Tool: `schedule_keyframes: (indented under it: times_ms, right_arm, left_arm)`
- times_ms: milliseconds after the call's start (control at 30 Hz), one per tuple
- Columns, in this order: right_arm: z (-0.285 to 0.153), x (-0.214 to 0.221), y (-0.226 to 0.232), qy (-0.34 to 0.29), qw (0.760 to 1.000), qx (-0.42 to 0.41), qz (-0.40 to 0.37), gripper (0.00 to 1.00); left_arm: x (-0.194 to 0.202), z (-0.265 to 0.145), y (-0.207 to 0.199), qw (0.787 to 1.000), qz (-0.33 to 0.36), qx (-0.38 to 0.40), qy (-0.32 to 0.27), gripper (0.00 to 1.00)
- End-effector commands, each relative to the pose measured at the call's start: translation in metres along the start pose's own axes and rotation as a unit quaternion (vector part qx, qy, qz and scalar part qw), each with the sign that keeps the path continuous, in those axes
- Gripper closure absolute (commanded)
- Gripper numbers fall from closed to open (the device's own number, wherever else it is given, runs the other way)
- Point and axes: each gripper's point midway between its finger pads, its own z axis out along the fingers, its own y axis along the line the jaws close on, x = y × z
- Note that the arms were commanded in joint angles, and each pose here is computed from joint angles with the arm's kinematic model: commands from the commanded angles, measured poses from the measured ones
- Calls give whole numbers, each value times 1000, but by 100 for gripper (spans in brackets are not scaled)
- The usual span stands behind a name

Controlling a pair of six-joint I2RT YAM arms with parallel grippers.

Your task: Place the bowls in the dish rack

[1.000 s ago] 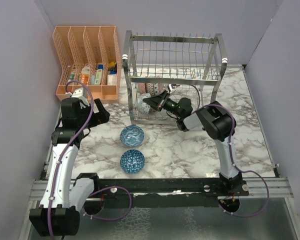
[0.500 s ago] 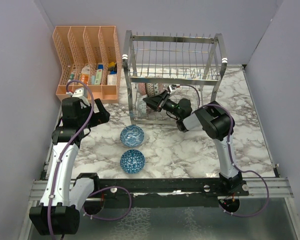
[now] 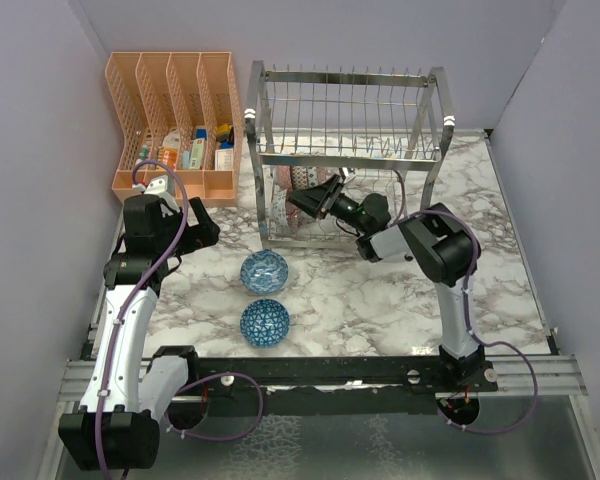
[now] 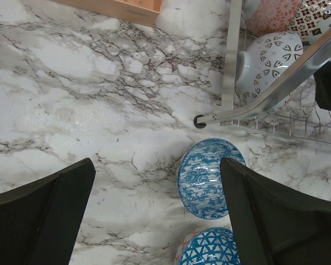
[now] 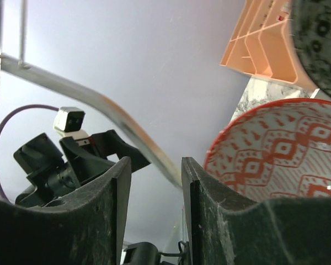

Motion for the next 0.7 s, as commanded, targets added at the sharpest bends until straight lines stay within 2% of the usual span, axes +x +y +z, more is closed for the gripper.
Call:
schedule_keyframes:
  times_ms: [0, 133, 333, 567, 667]
  right_arm:
    - [-7, 0, 33, 0, 998, -12, -57, 58]
    - [-14, 2, 19, 0, 996, 49, -75, 58]
    - [-39, 27, 9, 15, 993, 90, -76, 58]
    - [-59, 83, 29, 52, 984, 120, -124, 56]
    - [-61, 114, 37, 80, 970, 149, -176, 49]
  left_arm:
    - [-6, 0, 3, 1000, 5, -6, -15, 1]
    - [-6, -1, 2, 1000, 5, -5, -17, 1]
    - [-4, -1, 3, 1000, 4, -7, -16, 1]
    - [-5, -4, 4, 1000, 3, -10, -18, 1]
    - [-4, -6, 4, 1000, 2, -12, -18, 1]
